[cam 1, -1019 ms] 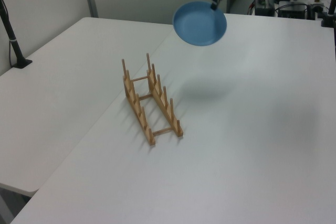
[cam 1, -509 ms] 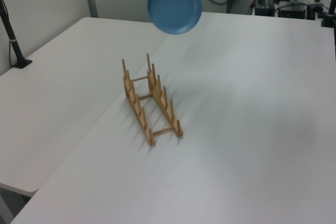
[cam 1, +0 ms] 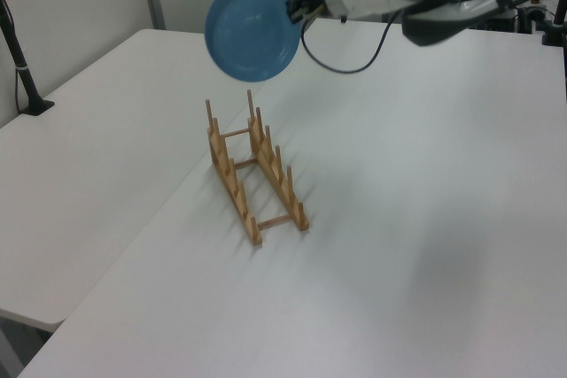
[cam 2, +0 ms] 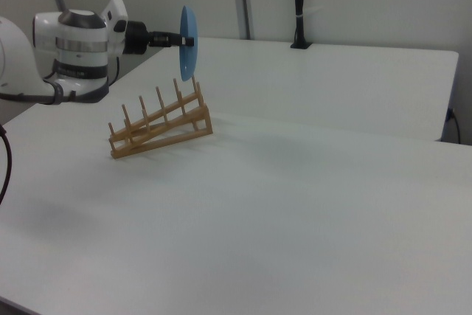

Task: Place plate in plate rack
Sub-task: 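Carry the plate upright over the wooden rack, then lower the plate edge-first between the rack's pegs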

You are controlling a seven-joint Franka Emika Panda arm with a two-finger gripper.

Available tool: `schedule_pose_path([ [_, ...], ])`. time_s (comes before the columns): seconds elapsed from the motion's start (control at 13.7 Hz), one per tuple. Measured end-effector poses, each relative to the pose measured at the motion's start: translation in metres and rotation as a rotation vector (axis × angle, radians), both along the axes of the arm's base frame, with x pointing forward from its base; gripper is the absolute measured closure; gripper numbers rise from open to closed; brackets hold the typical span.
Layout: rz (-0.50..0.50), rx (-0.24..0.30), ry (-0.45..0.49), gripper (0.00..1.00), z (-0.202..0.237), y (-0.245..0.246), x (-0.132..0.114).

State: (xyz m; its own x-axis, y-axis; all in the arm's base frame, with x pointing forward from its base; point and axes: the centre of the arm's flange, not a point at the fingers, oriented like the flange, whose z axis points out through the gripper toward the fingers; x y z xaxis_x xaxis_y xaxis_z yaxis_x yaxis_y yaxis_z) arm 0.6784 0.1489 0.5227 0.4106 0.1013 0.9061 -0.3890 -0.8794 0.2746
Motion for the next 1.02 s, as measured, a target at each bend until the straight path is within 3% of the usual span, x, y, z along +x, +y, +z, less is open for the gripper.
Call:
schedule_pose_path([
  [0.58,0.058,-0.059,-0.110,0.95,-0.036,0.019,0.015],
  [1.02,0.082,-0.090,-0.092,0.95,-0.068,0.024,0.025],
])
